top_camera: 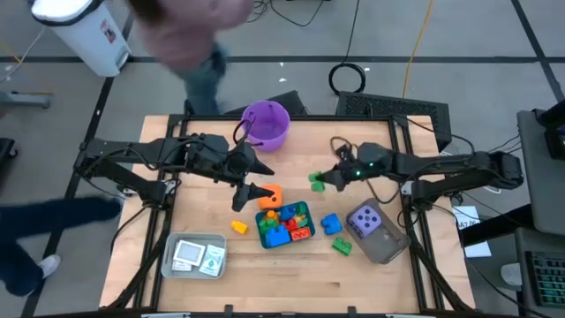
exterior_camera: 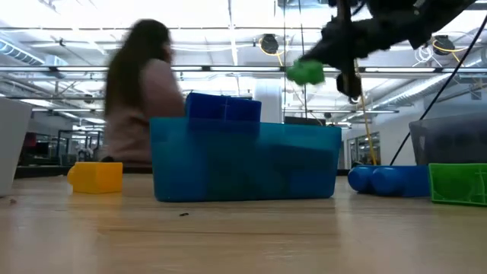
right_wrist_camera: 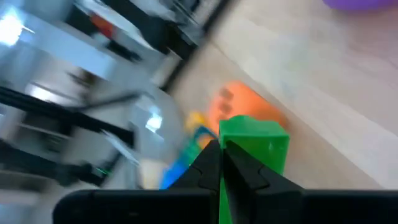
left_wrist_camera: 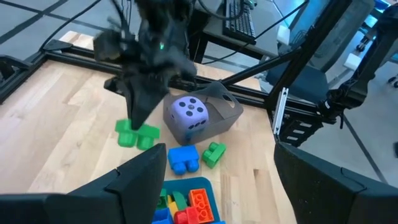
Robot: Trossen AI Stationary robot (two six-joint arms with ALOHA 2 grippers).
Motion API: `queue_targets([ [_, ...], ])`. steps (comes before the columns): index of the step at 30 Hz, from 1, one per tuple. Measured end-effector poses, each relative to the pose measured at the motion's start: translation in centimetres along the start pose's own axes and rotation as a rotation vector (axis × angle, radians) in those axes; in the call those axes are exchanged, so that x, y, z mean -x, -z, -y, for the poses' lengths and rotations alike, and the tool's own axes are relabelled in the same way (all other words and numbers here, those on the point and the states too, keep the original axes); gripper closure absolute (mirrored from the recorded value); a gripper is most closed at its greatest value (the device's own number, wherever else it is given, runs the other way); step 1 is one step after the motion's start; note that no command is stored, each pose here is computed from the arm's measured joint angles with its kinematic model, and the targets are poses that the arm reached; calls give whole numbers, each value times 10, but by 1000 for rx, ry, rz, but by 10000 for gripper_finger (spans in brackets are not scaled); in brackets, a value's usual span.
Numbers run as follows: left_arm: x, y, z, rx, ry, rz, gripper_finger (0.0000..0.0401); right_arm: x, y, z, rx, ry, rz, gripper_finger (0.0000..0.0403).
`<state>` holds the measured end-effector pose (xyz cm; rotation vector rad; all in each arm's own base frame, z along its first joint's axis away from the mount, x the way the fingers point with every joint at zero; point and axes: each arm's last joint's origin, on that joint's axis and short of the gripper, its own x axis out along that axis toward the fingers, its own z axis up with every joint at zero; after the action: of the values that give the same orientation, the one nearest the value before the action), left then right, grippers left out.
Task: Pick & Place Toys
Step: Put the top green game piece into the blue bin
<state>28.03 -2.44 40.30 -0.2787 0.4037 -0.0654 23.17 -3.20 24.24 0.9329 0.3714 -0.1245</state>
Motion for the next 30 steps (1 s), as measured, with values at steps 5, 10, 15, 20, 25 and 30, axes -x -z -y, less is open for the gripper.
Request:
queue_targets([
  [5,0,-1,-2,-2,-7,2,96,2,-2,-17,-18,-114,69,401],
  [10,0,-2,-6,2,-22,7,95,-9,14,-33,30,-130,2,402],
  [15,1,-3,-10,-1,-33,11,96,-30,38,-43,71,-104,-86,402],
  [20,1,-4,-13,-6,-42,18,95,-52,57,-46,95,-79,-174,402],
  [25,1,-4,-14,-9,-43,18,96,-68,73,-40,95,-36,-237,402],
  [30,1,-4,-14,-9,-43,16,96,-77,82,-38,83,-36,-264,402],
])
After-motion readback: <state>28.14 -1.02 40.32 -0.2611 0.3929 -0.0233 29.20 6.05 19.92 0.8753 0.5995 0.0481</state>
